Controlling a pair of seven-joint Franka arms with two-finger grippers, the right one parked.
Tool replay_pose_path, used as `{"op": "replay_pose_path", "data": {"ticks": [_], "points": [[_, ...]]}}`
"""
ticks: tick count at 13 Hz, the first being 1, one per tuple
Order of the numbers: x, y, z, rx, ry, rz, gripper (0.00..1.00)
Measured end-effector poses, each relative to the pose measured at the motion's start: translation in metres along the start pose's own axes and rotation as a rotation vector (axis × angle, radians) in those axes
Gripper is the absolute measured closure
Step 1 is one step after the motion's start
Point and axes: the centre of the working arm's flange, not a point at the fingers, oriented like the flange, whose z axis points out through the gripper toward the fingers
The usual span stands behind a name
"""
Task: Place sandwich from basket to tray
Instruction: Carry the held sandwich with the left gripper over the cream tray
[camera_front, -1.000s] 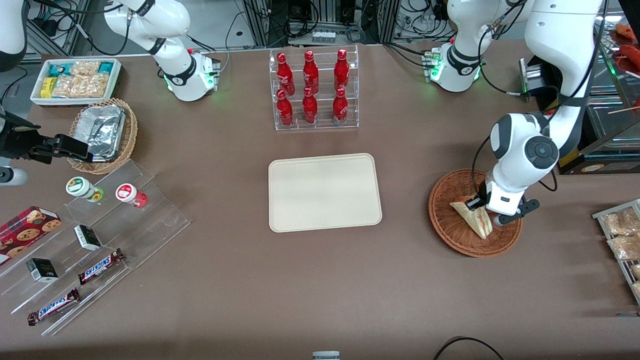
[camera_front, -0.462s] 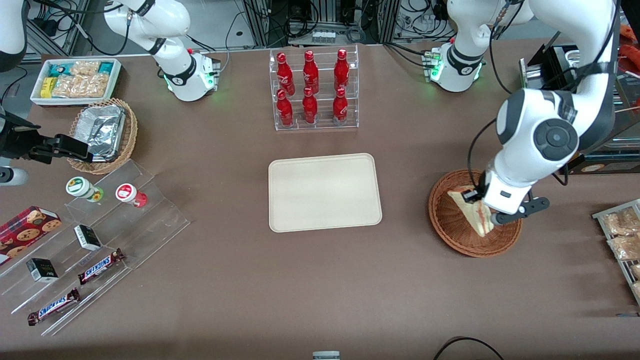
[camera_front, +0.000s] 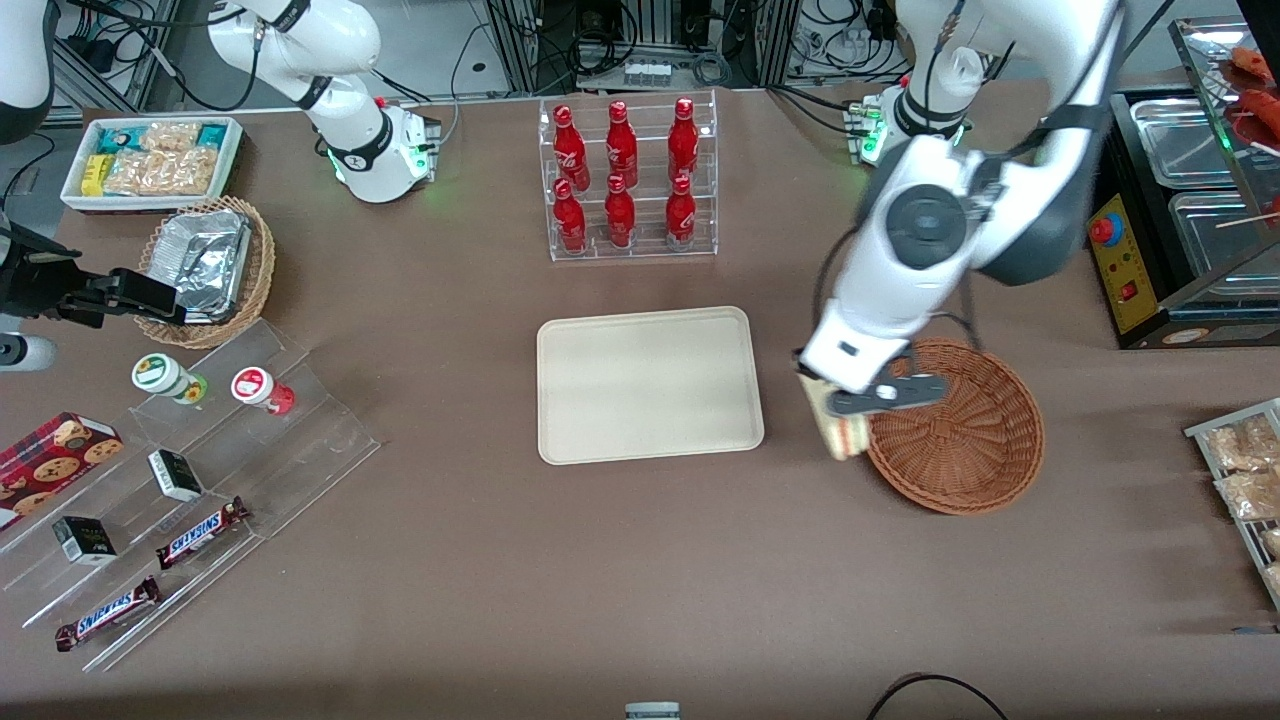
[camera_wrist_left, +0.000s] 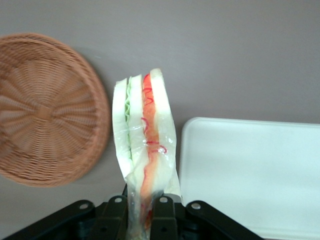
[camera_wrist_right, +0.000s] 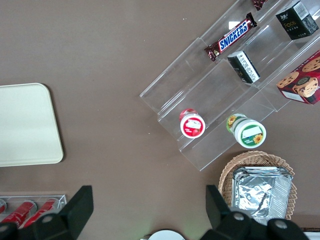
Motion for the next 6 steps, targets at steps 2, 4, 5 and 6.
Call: {"op": "replay_pose_path", "data": {"ticks": [2,4,5,6], "points": [[-0.014,0.046,0.022,0.012,-0.017,0.044,0.85],[-0.026,0.084,0.051,0.028,-0.039,0.078,0.85],[-0.032,0.102,0.065,0.035,-0.047,0.081,0.85],[-0.037,0.119,0.077,0.040,-0.052,0.084,0.85]]}}
